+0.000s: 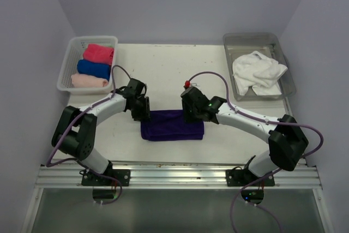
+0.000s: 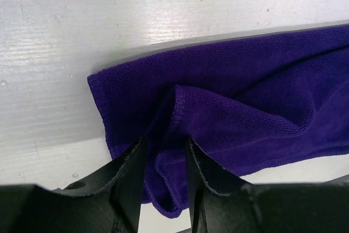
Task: Roll the towels
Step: Fold the towel
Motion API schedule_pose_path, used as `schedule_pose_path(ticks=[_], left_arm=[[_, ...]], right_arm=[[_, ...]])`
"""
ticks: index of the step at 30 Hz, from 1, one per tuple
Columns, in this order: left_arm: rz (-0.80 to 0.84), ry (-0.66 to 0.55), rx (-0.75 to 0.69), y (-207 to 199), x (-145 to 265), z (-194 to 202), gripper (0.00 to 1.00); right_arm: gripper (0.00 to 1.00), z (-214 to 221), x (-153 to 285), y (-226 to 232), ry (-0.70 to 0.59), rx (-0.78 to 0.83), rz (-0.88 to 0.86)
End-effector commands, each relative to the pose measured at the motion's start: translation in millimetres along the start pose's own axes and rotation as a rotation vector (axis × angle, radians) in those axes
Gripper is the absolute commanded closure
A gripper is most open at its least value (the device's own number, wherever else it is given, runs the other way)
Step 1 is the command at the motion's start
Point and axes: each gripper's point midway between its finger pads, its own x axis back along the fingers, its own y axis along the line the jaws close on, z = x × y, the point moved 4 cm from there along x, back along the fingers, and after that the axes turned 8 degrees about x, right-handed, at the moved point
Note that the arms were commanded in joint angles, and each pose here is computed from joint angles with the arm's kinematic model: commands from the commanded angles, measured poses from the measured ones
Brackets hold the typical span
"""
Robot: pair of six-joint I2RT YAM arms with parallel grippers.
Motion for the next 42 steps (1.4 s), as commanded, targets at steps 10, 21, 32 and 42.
schedule_pose_path(ticks=[10, 21, 32, 42], left_arm=[[-0.028, -0.02, -0.03, -2.2, -1.6, -2.6, 0.65], [-0.028, -0.143, -0.013, -13.8, 34.9, -19.7, 1.0], [-0.066, -0.269, 0.053, -4.7, 54.5, -30.9, 1.0], [-0.185, -0.189, 0.107, 26.3, 25.6, -24.7, 0.87]], right_arm=[[0.67, -3.2, 5.8, -6.2, -0.038, -0.033, 0.029], [0.68, -2.8, 10.0, -9.2, -0.047, -0.035, 0.038], [0.68, -2.2, 9.8, -12.3, -0.05, -0.03, 0.056], [0.65, 0.2, 8.3, -17.7, -0.041, -0.019, 0.086]])
